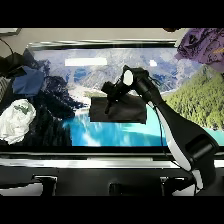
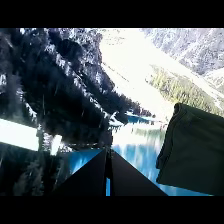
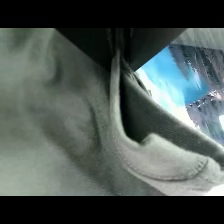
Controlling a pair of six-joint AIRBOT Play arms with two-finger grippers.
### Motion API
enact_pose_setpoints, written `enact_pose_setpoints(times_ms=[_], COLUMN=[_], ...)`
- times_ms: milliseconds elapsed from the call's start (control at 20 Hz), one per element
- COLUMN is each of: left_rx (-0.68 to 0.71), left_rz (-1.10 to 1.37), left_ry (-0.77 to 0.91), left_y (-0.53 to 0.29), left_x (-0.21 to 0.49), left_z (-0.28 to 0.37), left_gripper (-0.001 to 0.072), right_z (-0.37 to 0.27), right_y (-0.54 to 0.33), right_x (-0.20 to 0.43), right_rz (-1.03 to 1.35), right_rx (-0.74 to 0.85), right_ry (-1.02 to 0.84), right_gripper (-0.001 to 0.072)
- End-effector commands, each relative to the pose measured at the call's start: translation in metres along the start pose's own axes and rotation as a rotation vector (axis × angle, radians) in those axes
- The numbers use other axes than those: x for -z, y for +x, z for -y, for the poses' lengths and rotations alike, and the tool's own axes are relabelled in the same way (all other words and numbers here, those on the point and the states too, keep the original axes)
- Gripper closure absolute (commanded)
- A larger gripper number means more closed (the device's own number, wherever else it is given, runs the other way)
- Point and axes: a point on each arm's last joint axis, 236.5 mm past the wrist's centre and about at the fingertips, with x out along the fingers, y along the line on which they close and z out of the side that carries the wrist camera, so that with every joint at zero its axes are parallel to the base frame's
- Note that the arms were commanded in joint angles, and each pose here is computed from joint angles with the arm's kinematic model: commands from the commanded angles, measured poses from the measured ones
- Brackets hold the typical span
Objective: Fold the clothes and pants, and hang the long-sleeved shirts on hangers.
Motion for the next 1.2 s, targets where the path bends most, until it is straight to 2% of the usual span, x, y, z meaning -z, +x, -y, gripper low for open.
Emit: enact_pose_setpoints(times_ms=[0, 200, 250, 350, 550, 700, 800, 1000, 1150], left_rx=[-0.006, -0.006, -0.006, -0.006, -0.007, -0.006, -0.006, -0.007, -0.007], left_rz=[-0.010, -0.010, -0.011, -0.014, -0.015, -0.016, -0.016, -0.015, -0.015], left_ry=[-0.001, -0.001, -0.002, -0.003, -0.006, -0.006, -0.006, -0.005, -0.005], left_y=[0.003, 0.003, 0.004, 0.005, 0.005, 0.005, 0.005, 0.005, 0.005], left_x=[0.002, 0.002, 0.002, 0.002, 0.002, 0.002, 0.002, 0.002, 0.002], left_z=[-0.003, -0.003, -0.003, -0.003, -0.003, -0.003, -0.003, -0.003, -0.003], left_gripper=[0.0691, 0.0691, 0.0691, 0.0691, 0.0691, 0.0691, 0.0691, 0.0690, 0.0690], right_z=[-0.010, -0.041, -0.047, -0.057, -0.060, -0.032, 0.011, 0.133, 0.209], right_y=[0.015, 0.012, 0.010, 0.003, -0.026, -0.071, -0.112, -0.183, -0.187], right_x=[-0.001, -0.009, -0.010, -0.011, -0.021, -0.045, -0.069, -0.116, -0.123], right_rz=[-0.007, 0.031, 0.041, 0.051, 0.095, 0.119, 0.128, 0.154, 0.123], right_rx=[-0.049, -0.181, -0.207, -0.243, -0.265, -0.244, -0.208, -0.107, -0.178], right_ry=[0.005, -0.052, -0.065, -0.087, -0.135, -0.156, -0.198, -0.212, -0.141], right_gripper=[0.0671, 0.0461, 0.0368, 0.0293, 0.0293, 0.0291, 0.0218, 0.0218, 0.0217])
